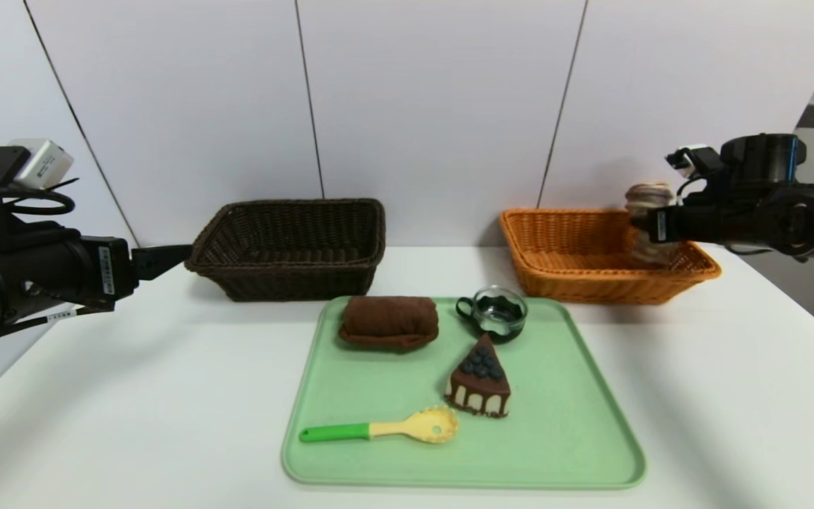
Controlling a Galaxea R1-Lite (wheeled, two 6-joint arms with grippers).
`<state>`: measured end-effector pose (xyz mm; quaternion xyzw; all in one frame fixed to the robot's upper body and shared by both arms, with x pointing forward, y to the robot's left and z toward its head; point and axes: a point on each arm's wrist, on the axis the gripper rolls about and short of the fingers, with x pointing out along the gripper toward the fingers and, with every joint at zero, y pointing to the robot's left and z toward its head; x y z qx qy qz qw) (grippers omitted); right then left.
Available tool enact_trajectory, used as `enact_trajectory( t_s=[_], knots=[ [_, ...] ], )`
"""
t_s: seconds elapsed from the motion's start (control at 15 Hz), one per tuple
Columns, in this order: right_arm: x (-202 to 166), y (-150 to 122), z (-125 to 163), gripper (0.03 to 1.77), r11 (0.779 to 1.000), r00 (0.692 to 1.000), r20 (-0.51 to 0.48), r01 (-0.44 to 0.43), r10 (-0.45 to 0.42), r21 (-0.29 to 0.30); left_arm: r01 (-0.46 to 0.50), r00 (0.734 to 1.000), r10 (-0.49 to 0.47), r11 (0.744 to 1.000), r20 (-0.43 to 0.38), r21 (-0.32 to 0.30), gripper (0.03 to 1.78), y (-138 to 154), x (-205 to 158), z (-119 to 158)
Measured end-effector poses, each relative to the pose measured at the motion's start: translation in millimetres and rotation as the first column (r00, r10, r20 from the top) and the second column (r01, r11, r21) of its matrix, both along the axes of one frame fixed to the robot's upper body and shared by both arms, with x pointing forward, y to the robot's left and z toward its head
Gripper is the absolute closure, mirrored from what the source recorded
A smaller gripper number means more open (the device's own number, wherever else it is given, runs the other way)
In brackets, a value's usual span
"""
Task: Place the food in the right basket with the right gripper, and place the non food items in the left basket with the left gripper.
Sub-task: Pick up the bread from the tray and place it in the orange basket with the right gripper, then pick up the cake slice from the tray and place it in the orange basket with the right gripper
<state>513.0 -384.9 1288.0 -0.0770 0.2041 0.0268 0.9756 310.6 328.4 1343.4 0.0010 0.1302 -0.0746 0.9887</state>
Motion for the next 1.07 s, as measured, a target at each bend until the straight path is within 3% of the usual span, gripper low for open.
enact_trajectory(
  t_s=[0.4, 0.6, 0.73, 0.93, 1.07],
  knots=[
    [-23.4, 7.4, 22.7, 0.46, 1.0, 1.0, 0.023, -0.012, 0.012, 0.001, 0.0, 1.0, 0.0, 1.0, 0.001, -0.004, 0.12, 0.0, -2.3, 0.1],
    [-69.3, 20.5, 59.0, 0.35, 0.999, 0.999, 0.038, -0.031, 0.031, 0.01, 0.0, 1.0, 0.0, 1.0, 0.002, -0.008, 0.12, 0.0, -4.3, 0.0],
    [-103.9, 48.0, 75.6, 0.29, 0.994, 0.994, 0.04, -0.102, 0.1, 0.036, 0.0, 1.0, 0.0, 1.0, -0.004, -0.009, 0.12, 0.0, -5.2, -2.0],
    [-149.7, 101.1, 89.1, 0.22, 0.959, 0.964, 0.03, -0.266, 0.264, 0.098, 0.0, 1.0, 0.0, 1.0, -0.009, -0.008, 0.12, 0.0, -7.6, -3.9],
    [-181.7, 132.3, 92.1, 0.19, 0.918, 0.928, -0.051, -0.356, 0.369, 0.174, 0.001, 1.0, -0.001, 1.0, -0.003, -0.009, 0.12, -0.1, -10.1, -3.2]
  ],
)
